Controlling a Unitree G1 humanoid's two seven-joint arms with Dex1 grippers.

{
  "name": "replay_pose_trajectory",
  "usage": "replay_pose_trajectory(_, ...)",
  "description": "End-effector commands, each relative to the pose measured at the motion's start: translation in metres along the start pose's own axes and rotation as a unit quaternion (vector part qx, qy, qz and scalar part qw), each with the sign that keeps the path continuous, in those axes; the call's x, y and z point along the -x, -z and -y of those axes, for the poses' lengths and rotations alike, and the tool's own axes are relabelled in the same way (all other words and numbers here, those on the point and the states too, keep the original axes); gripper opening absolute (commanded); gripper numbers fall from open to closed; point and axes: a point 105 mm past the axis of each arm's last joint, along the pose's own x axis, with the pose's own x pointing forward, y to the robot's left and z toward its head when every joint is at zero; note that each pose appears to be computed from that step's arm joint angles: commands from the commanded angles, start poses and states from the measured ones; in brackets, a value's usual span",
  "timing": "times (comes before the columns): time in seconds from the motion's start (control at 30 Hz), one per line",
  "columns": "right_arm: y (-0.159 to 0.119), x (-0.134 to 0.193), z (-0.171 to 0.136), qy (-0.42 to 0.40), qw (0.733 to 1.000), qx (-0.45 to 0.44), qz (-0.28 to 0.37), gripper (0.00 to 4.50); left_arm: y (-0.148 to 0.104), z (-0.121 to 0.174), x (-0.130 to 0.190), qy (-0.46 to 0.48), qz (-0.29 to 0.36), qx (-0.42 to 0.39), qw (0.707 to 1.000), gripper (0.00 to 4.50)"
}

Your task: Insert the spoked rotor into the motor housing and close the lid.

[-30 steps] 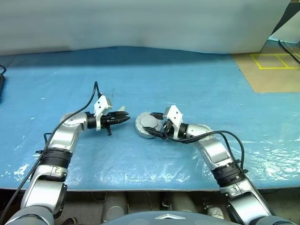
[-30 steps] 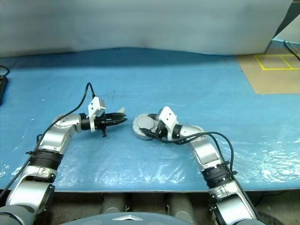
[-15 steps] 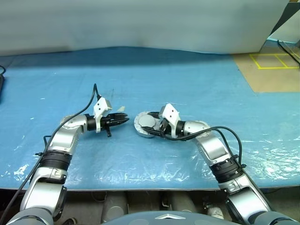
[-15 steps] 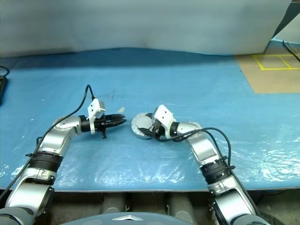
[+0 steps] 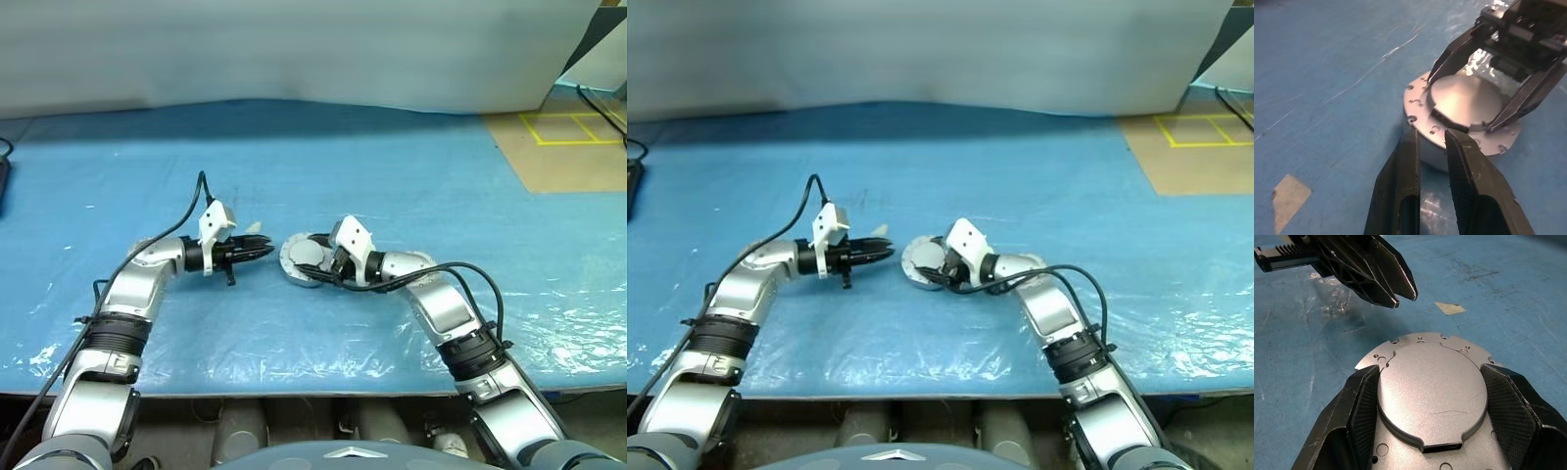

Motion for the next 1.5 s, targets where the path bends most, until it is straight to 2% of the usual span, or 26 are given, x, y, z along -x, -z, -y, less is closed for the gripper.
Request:
replay_pose_trajectory(0.03, 0.022, 0.001, -0.003, -0.001, 0.999, -0.014, -0.043, 2.92, -0.01, 0.009, -0.004, 0.03, 0.011, 0.001, 0.999, 0.01)
replay_pose_trajectory(0.57, 0.025, 0.003, 0.005, 0.021, 0.999, -0.009, -0.038, 2.92, 0.026, 0.015, -0.017, 0.032, -0.067, -0.02, 0.997, 0.01)
replay_pose_trajectory(0.83, 0.004, 0.019, 0.017, 0.019, 0.998, -0.063, -0.008, 2.92, 0.029, 0.017, -0.02, 0.03, -0.065, -0.03, 0.997, 0.01)
replay_pose_trajectory(0.9, -0.009, 0.027, 0.022, 0.024, 0.997, -0.07, 0.013, 3.66, 0.03, 0.018, -0.02, 0.031, -0.064, -0.03, 0.997, 0.0)
replay_pose_trajectory(1.0, -0.03, 0.036, 0.028, 0.036, 0.995, -0.081, 0.045, 4.49, 0.03, 0.018, -0.021, 0.03, -0.062, -0.03, 0.997, 0.0)
replay_pose_trajectory(1.17, -0.051, 0.048, 0.029, 0.038, 0.992, -0.093, 0.078, 4.49, 0.03, 0.018, -0.022, 0.028, -0.061, -0.029, 0.997, 0.0)
replay_pose_trajectory(1.27, -0.051, 0.054, 0.038, 0.061, 0.979, -0.171, 0.089, 4.49, 0.03, 0.018, -0.023, 0.028, -0.059, -0.03, 0.997, 0.0)
replay_pose_trajectory(1.4, -0.03, 0.066, 0.034, 0.031, 0.947, -0.314, 0.064, 4.49, 0.029, 0.017, -0.023, 0.027, -0.058, -0.032, 0.997, 0.0)
replay_pose_trajectory(1.5, -0.007, 0.075, 0.038, 0.041, 0.916, -0.396, 0.05, 4.49, 0.029, 0.017, -0.023, 0.027, -0.058, -0.034, 0.997, 0.0)
